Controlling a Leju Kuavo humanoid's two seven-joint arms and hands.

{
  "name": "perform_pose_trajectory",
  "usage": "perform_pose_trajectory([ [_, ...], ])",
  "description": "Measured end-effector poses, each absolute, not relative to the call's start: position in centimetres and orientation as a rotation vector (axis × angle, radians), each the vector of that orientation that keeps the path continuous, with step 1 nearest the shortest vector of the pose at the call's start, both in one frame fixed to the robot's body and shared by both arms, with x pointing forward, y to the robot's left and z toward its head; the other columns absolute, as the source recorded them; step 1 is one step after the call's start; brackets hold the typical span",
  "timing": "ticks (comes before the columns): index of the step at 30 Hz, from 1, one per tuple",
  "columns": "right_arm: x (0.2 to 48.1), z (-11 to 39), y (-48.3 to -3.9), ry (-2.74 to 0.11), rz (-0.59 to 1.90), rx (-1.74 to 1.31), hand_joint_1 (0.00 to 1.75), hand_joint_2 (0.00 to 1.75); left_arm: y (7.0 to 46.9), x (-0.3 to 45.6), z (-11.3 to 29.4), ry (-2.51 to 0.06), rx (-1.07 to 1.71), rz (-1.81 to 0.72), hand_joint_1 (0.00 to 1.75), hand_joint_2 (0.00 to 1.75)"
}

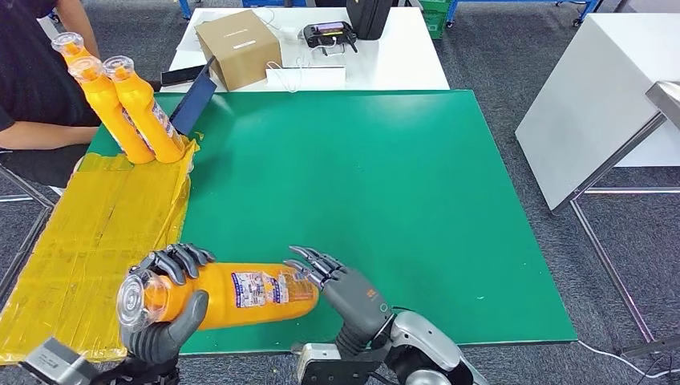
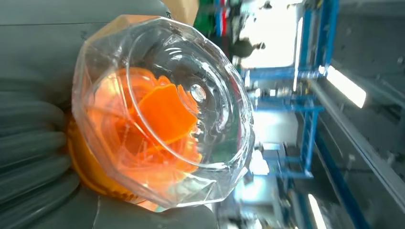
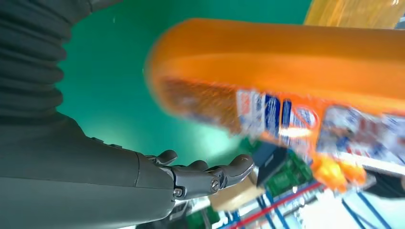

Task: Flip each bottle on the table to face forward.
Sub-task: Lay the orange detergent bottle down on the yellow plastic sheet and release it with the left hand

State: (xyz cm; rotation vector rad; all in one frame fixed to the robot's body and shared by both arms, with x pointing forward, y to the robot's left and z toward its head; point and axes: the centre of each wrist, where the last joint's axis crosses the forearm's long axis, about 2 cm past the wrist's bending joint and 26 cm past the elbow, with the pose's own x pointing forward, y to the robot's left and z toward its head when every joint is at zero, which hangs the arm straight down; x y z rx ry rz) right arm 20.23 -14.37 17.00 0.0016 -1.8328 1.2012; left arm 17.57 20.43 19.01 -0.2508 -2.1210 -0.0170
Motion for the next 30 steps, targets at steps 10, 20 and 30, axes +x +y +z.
perform_pose_trajectory([
  [10, 18.2, 17.9, -17.9, -1.943, 1.166, -0.169, 0.0, 0.0, 23.1, 18.9, 18.8, -2.251, 0.668, -0.292, 1.75, 1.75],
  [20, 18.0, 18.9, -22.2, -1.987, 1.065, -0.171, 0.0, 0.0, 24.8, 21.8, 16.6, -2.117, 1.422, -0.769, 1.75, 1.75],
  [30, 18.9, 19.7, -26.3, -1.949, 1.063, -0.246, 0.0, 0.0, 26.0, 25.1, 9.4, -1.72, 1.372, -1.332, 1.75, 1.75],
])
